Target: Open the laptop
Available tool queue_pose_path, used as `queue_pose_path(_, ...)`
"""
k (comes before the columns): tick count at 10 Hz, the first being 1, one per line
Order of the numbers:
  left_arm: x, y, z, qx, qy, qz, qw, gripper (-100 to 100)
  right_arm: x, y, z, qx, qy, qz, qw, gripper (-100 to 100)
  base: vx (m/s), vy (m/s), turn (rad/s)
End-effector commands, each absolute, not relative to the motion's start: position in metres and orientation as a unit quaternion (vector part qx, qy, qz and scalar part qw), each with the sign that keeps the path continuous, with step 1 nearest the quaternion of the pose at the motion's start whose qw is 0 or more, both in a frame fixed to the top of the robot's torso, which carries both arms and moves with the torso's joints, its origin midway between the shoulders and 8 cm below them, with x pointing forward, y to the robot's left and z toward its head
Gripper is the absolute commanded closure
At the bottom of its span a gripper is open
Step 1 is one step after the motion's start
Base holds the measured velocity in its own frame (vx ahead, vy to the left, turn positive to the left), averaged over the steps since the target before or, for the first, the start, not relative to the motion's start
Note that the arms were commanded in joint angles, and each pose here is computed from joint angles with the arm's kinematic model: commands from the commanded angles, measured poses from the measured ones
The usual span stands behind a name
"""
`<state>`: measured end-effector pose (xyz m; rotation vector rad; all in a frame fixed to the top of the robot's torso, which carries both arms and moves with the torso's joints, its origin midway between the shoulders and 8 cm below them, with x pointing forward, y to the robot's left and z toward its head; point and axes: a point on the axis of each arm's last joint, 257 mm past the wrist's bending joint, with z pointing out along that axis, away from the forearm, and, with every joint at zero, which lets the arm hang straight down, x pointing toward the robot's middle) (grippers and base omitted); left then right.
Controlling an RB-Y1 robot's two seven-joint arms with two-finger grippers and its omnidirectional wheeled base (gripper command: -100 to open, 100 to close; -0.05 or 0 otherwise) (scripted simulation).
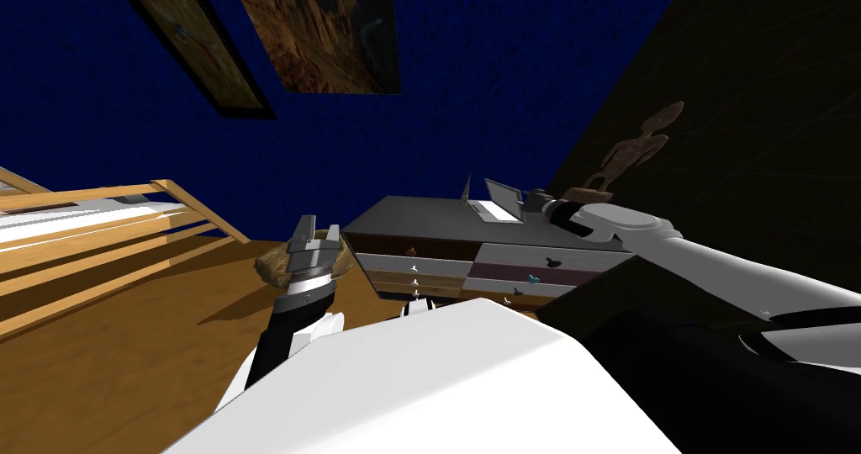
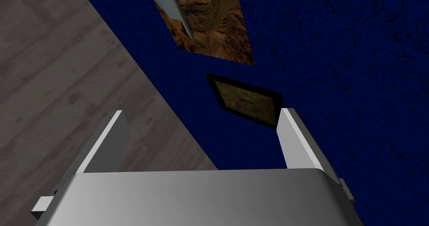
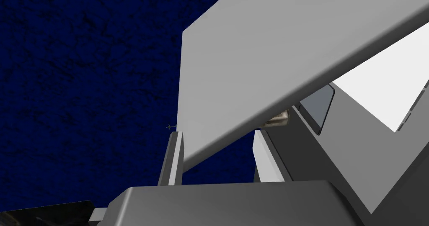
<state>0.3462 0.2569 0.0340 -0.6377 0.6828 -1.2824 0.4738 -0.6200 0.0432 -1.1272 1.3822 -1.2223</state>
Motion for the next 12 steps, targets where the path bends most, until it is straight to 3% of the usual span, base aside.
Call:
queue_pose_path(1,0.346,0.257,0.034,-0.286,0.307,-0.576,0.701,0,0.473,-0.615,0.032,-0.491,0.541,-0.525,0.436,100,0.007,0.051,0.014)
queue_pose_path(8,0.346,0.257,0.034,-0.286,0.307,-0.576,0.701,0,0.466,-0.611,-0.001,-0.548,0.496,-0.569,0.361,100,0.017,0.041,0.017)
queue_pose_path(9,0.346,0.257,0.034,-0.286,0.307,-0.576,0.701,0,0.471,-0.609,0.011,-0.547,0.496,-0.563,0.370,-100,0.019,0.020,-0.073)
queue_pose_path(12,0.346,0.257,0.034,-0.286,0.307,-0.576,0.702,0,0.481,-0.603,0.038,-0.554,0.489,-0.558,0.378,-100,0.020,0.017,-0.095)
